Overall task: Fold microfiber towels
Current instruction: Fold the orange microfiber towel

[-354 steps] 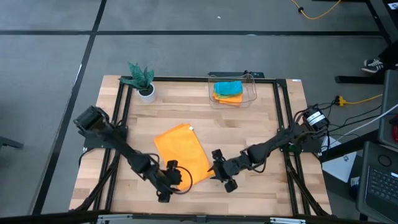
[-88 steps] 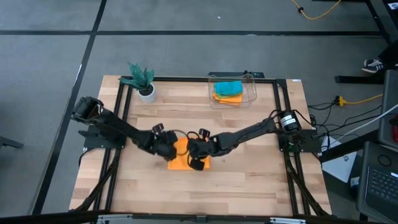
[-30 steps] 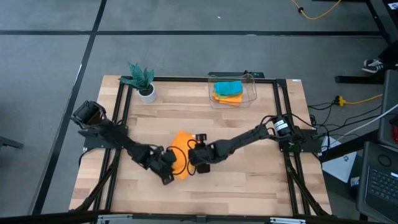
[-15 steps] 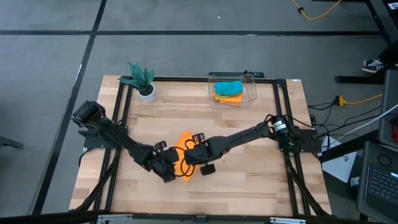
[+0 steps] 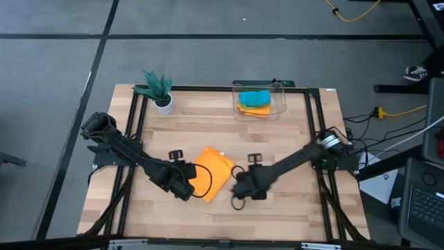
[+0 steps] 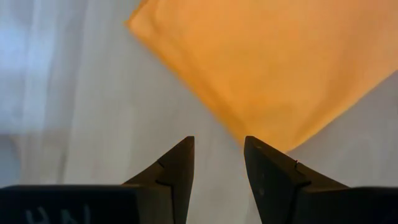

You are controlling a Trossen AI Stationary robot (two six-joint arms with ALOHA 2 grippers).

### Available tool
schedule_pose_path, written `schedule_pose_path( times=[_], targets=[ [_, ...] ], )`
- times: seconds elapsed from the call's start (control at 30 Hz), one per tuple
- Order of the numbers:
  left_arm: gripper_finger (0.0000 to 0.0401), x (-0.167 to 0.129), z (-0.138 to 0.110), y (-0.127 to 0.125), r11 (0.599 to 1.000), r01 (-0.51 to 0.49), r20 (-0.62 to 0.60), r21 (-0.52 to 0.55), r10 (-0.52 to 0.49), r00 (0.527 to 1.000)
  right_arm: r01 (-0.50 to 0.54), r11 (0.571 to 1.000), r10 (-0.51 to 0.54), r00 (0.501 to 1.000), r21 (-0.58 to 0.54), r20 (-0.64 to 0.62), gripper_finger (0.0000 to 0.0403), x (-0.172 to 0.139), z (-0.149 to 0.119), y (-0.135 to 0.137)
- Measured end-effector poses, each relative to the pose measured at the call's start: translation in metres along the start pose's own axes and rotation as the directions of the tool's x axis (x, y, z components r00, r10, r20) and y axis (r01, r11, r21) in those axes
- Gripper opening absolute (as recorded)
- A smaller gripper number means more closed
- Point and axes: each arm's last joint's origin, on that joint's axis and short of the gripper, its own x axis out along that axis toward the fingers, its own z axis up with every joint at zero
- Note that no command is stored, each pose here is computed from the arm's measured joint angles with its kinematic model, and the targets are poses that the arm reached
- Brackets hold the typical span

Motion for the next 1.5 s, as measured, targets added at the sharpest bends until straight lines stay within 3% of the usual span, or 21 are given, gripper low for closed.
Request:
schedule_pose_path(
  times=[0.13,0.23,0.3,0.4,0.53,0.7,0.83,0.9,0.97,1.03,1.07,1.13,1.27,1.37,1.5],
  targets=[
    [0.0135,-0.01,-0.006,0.01,0.999,-0.033,-0.024,-0.036,0.032,0.999,-0.102,0.989,0.071,0.964,0.11,0.255,0.0106,-0.012,-0.031,0.004],
    [0.0135,-0.021,-0.011,0.022,0.996,-0.066,-0.033,-0.056,0.064,0.997,-0.256,0.957,0.155,0.85,0.136,0.503,0.0106,-0.014,-0.045,0.01],
    [0.0135,-0.029,-0.016,0.03,0.992,-0.099,-0.039,-0.084,0.096,0.995,-0.365,0.92,0.189,0.731,0.142,0.656,0.0106,-0.011,-0.047,0.013],
    [0.0135,-0.041,-0.023,0.04,0.983,-0.12,-0.008,-0.14,0.12,0.993,-0.441,0.877,0.153,0.634,0.192,0.758,0.0106,0.007,-0.046,0.018],
    [0.0135,-0.046,-0.031,0.048,0.979,-0.057,0.05,-0.193,0.068,0.996,-0.431,0.856,0.019,0.58,0.287,0.815,0.0106,0.025,-0.029,0.024],
    [0.0135,-0.029,-0.049,0.059,0.961,0.053,0.106,-0.273,-0.025,0.994,-0.335,0.875,-0.108,0.568,0.349,0.816,0.0106,0.035,0.001,0.036],
    [0.0135,0.001,-0.062,0.056,0.904,0.279,0.172,-0.323,-0.233,0.957,-0.33,0.87,-0.133,0.56,0.367,0.818,0.0106,0.035,0.018,0.042],
    [0.0135,0.014,-0.061,0.049,0.846,0.468,0.284,-0.257,-0.397,0.873,-0.335,0.869,-0.134,0.549,0.364,0.825,0.0106,0.03,0.025,0.044],
    [0.0135,0.023,-0.057,0.043,0.76,0.64,0.421,-0.118,-0.545,0.725,-0.337,0.87,-0.138,0.534,0.36,0.834,0.0106,0.025,0.031,0.043],
    [0.0135,0.028,-0.052,0.045,0.699,0.715,0.544,0.022,-0.609,0.578,-0.344,0.865,-0.145,0.527,0.366,0.837,0.0106,0.022,0.034,0.04],
    [0.0135,0.031,-0.05,0.049,0.695,0.716,0.584,0.06,-0.607,0.539,-0.347,0.859,-0.153,0.527,0.376,0.836,0.0106,0.022,0.036,0.038],
    [0.0135,0.04,-0.049,0.06,0.726,0.686,0.625,0.049,-0.558,0.546,-0.369,0.837,-0.169,0.527,0.403,0.833,0.0106,0.022,0.04,0.031],
    [0.0135,0.063,-0.046,0.077,0.765,0.641,0.615,-0.061,-0.477,0.628,-0.409,0.789,-0.195,0.54,0.458,0.819,0.0106,0.031,0.045,0.023],
    [0.0135,0.081,-0.046,0.075,0.787,0.608,0.555,-0.106,-0.461,0.693,-0.411,0.76,-0.229,0.555,0.504,0.799,0.0106,0.044,0.047,0.024],
    [0.0135,0.096,-0.046,0.063,0.791,0.604,0.506,-0.097,-0.484,0.714,-0.357,0.763,-0.265,0.589,0.54,0.764,0.0106,0.064,0.046,0.03]
  ],
)
